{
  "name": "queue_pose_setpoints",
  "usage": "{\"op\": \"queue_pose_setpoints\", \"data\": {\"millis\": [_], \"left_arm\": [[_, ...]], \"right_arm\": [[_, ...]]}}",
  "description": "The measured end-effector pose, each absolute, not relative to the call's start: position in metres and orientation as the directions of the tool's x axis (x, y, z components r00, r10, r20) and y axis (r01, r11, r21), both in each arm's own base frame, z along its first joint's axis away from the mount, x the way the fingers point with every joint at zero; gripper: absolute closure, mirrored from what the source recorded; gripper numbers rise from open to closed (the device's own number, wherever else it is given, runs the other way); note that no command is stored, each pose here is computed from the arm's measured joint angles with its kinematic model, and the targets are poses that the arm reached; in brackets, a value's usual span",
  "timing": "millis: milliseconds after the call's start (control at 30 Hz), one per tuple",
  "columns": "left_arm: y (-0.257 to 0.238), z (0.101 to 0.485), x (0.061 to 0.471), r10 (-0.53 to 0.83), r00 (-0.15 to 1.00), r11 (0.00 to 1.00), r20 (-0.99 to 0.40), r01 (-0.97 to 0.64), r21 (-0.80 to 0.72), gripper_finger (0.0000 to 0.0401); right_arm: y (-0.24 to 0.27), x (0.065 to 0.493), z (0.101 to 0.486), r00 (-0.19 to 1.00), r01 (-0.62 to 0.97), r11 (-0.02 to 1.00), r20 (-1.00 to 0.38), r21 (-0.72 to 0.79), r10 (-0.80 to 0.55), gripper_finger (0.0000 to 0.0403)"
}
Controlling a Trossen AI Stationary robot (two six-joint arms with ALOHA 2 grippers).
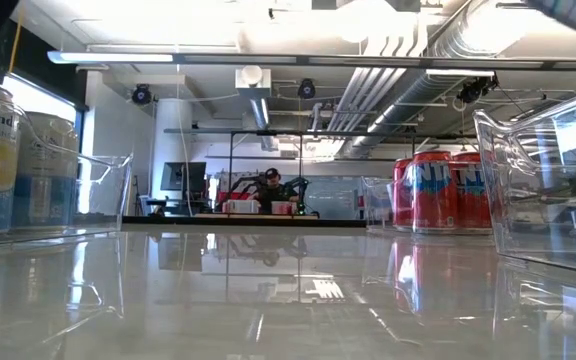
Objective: Sort soda cans
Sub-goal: Put the top blue soda can into the bottom right transparent bin
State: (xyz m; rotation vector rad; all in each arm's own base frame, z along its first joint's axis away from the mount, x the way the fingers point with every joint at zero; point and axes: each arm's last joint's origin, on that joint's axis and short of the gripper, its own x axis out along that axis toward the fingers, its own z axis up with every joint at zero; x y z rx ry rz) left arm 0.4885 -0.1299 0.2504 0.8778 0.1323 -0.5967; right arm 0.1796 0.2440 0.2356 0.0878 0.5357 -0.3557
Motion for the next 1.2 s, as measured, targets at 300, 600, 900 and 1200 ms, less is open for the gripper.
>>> {"op": "queue_pose_setpoints", "data": {"millis": [300, 600, 900, 1200], "left_arm": [[-0.13, 0.244, 0.488, -0.446, 0.807, 0.462, -0.387, 0.578, 0.672, 0.0071], [-0.128, 0.241, 0.487, -0.44, 0.8, 0.427, -0.408, 0.586, 0.689, 0.0077], [-0.133, 0.232, 0.491, -0.425, 0.81, 0.43, -0.405, 0.574, 0.697, 0.0152], [-0.139, 0.236, 0.49, -0.395, 0.806, 0.436, -0.441, 0.587, 0.682, 0.0165]], "right_arm": [[0.238, 0.189, 0.247, 0.795, 0.289, 0.957, -0.554, -0.012, -0.247, 0.0201], [0.24, 0.19, 0.248, 0.797, 0.277, 0.961, -0.56, 0.008, -0.225, 0.0201], [0.24, 0.189, 0.247, 0.792, 0.274, 0.962, -0.57, 0.013, -0.218, 0.0194], [0.235, 0.186, 0.246, 0.766, 0.329, 0.943, -0.599, 0.052, -0.235, 0.0156]]}}
